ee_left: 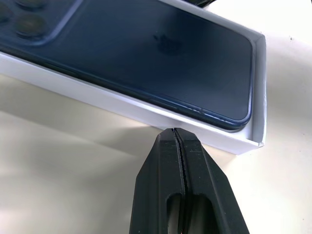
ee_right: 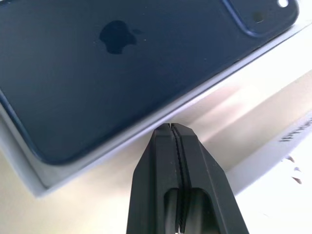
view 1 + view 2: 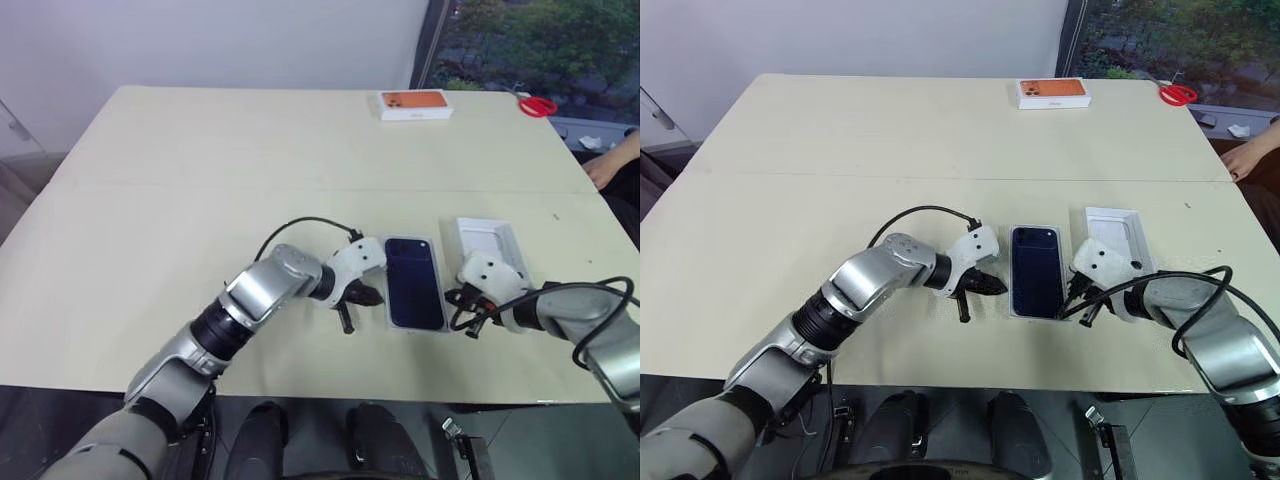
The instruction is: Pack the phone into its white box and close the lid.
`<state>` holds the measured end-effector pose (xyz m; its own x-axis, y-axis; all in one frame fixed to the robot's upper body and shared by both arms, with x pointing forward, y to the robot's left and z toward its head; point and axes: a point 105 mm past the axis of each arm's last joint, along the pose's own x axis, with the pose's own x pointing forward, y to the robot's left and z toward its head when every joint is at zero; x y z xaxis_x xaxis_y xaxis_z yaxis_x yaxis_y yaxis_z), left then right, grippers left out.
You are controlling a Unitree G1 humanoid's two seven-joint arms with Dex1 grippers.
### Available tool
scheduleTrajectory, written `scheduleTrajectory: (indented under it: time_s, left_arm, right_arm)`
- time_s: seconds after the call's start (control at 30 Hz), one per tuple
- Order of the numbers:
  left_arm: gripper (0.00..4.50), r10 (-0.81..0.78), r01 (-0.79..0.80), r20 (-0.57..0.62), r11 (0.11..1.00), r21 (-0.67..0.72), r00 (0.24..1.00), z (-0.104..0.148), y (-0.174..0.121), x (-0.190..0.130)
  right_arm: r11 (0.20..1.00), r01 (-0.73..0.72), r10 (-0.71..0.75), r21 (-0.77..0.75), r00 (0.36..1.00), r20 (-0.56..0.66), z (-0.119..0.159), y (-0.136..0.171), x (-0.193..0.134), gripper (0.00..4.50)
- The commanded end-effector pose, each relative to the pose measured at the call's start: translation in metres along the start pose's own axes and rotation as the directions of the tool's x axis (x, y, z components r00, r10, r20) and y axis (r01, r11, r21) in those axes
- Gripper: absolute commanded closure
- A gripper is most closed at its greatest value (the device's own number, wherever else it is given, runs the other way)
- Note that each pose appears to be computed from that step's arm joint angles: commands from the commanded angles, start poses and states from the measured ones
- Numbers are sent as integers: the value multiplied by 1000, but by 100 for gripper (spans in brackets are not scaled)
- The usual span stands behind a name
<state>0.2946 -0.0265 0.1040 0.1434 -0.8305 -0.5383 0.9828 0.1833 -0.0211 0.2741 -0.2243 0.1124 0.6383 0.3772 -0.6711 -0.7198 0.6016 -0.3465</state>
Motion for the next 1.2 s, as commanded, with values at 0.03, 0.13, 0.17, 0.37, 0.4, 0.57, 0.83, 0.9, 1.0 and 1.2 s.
scheduleTrajectory:
  time_s: [0.03,0.13,0.17,0.37,0.4,0.57,0.83,0.9,1.0,1.2]
  left_arm:
    - [448,31,-35,80,998,54,996,18,6,-21]
    - [450,48,-59,136,995,79,990,20,10,-41]
    - [450,50,-65,152,994,91,987,19,11,-48]
    - [450,22,-85,282,974,211,959,15,5,-87]
    - [450,22,-92,301,971,219,953,14,5,-94]
    - [450,34,-129,350,959,252,936,7,2,-114]
    - [450,8,-100,346,964,247,938,-4,-8,-124]
    - [450,7,-99,345,964,247,939,-5,-9,-124]
    - [450,10,-98,340,965,243,940,-7,-8,-124]
    - [450,-28,-71,358,963,260,933,-7,-13,-127]
  right_arm:
    - [998,55,-54,-35,997,50,16,-16,-22,450]
    - [997,72,-72,2,994,84,27,-25,-37,368]
    - [997,71,-72,14,993,91,29,-26,-40,314]
    - [968,176,-185,180,982,34,28,-47,-39,15]
    - [953,193,-201,234,980,11,26,-51,-36,6]
    - [891,217,-207,399,976,-70,25,-52,-26,6]
    - [815,225,-175,534,974,-143,26,-51,-18,6]
    - [815,234,-177,530,972,-157,25,-51,-16,6]
    - [806,258,-187,533,965,-184,23,-53,-10,6]
    - [783,246,-171,571,968,-183,23,-53,-3,6]
